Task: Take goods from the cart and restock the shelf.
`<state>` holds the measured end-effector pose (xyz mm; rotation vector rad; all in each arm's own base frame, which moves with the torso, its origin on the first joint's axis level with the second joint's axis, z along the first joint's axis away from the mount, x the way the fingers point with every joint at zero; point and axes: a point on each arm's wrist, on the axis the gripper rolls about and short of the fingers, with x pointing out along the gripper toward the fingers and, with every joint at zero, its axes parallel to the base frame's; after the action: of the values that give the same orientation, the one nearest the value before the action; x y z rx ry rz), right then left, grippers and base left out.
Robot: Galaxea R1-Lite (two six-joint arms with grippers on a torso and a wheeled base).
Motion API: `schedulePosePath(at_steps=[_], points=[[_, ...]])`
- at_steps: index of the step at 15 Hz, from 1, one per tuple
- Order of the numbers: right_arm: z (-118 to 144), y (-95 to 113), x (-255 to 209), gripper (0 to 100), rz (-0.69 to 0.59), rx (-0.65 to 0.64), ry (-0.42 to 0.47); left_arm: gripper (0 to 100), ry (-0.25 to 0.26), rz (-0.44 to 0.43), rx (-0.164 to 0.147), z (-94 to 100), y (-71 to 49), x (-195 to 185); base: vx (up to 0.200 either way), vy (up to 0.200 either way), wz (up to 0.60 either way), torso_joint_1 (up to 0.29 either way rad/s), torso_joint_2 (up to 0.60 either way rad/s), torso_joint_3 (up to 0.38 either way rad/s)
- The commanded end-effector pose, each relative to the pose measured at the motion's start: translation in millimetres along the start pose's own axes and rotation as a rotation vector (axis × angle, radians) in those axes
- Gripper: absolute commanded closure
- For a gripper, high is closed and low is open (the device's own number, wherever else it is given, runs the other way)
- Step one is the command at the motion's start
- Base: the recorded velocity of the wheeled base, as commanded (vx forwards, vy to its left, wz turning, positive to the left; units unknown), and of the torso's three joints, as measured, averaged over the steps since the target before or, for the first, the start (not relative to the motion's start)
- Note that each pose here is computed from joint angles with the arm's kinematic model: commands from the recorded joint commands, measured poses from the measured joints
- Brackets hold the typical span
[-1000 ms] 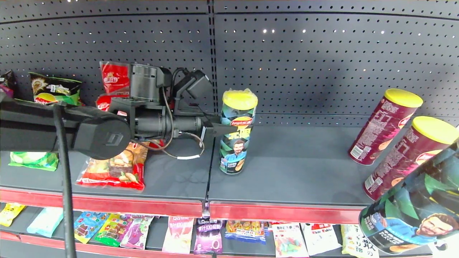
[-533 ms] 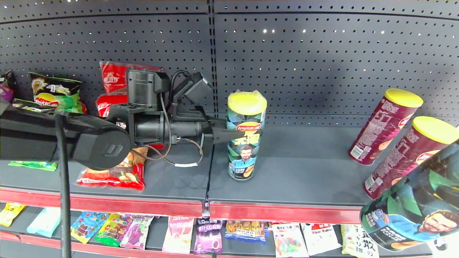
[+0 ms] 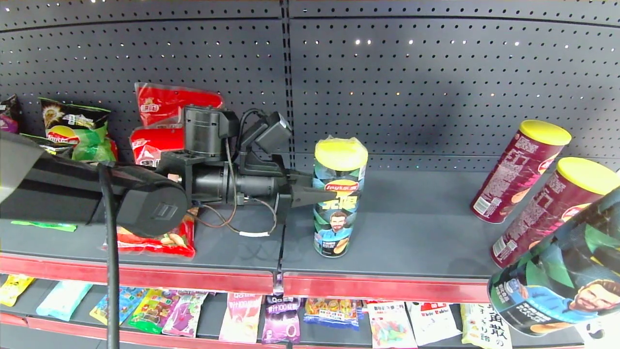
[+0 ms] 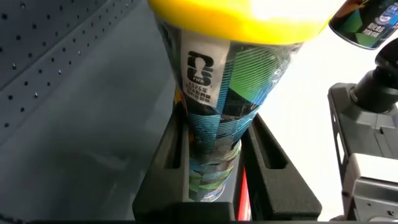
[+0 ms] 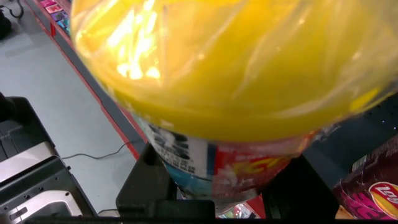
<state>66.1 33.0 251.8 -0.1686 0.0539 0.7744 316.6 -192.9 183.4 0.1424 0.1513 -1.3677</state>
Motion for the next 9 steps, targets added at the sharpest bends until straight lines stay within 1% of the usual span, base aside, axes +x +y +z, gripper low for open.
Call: schedulePosePath(at_steps=[1, 3, 9], points=[[0.5, -0.1, 0.2, 100, 0.000, -0.001, -0.002, 100, 0.007, -0.014, -0.009, -3.7, -0.5, 4.2, 0.000, 0.000, 0.00, 0.000, 0.00, 0.000], [0.3, -0.1, 0.2, 100, -0.001, -0.001, 0.000, 100, 0.003, -0.035, -0.010, -3.2, -2.4, 4.4, 0.000, 0.000, 0.00, 0.000, 0.00, 0.000], [0.3, -0.4, 0.9, 100, 0.001, 0.000, 0.001, 100, 0.016, -0.057, -0.029, -9.5, -7.3, 3.2, 0.000, 0.000, 0.00, 0.000, 0.00, 0.000]])
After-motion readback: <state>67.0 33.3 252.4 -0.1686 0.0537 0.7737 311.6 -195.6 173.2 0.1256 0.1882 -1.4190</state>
